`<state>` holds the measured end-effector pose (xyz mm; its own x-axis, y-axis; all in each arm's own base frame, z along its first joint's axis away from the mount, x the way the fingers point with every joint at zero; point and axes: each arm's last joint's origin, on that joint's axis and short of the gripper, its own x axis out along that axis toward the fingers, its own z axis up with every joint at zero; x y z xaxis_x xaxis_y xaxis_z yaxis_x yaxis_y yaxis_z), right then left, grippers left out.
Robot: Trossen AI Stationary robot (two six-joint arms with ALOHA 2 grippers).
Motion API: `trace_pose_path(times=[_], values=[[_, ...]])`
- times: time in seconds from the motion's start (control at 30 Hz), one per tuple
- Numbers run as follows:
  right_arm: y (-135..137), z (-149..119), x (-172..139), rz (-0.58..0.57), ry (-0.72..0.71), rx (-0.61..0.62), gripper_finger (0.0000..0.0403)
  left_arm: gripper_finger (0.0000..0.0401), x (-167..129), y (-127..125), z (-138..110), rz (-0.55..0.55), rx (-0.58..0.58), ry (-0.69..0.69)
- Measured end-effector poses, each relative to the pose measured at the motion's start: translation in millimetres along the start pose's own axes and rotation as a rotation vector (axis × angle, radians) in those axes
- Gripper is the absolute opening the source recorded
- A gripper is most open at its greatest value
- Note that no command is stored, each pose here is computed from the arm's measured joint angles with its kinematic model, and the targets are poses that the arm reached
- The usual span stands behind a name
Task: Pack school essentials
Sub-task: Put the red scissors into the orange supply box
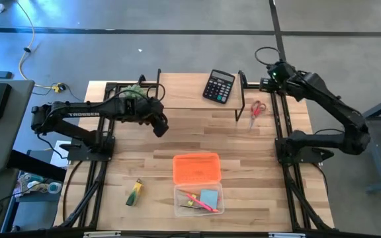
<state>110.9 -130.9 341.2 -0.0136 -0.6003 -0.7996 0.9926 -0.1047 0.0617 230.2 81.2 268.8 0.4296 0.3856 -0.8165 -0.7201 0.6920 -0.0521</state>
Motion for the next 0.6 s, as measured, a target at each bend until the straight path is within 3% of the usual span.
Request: trace_pose_path(times=[0.23, 0.6], values=[[-3.9, -3.5, 45.4, 0.121, 0.105, 0.116, 0.0206, 0.0085, 1.7, 6.7, 2.9, 0.002, 0.018, 0.005], [-10.8, -24.9, 85.7, 0.105, 0.172, 0.336, 0.0206, 0.0085, 3.1, 11.7, 10.4, 0.003, 0.015, -0.045]])
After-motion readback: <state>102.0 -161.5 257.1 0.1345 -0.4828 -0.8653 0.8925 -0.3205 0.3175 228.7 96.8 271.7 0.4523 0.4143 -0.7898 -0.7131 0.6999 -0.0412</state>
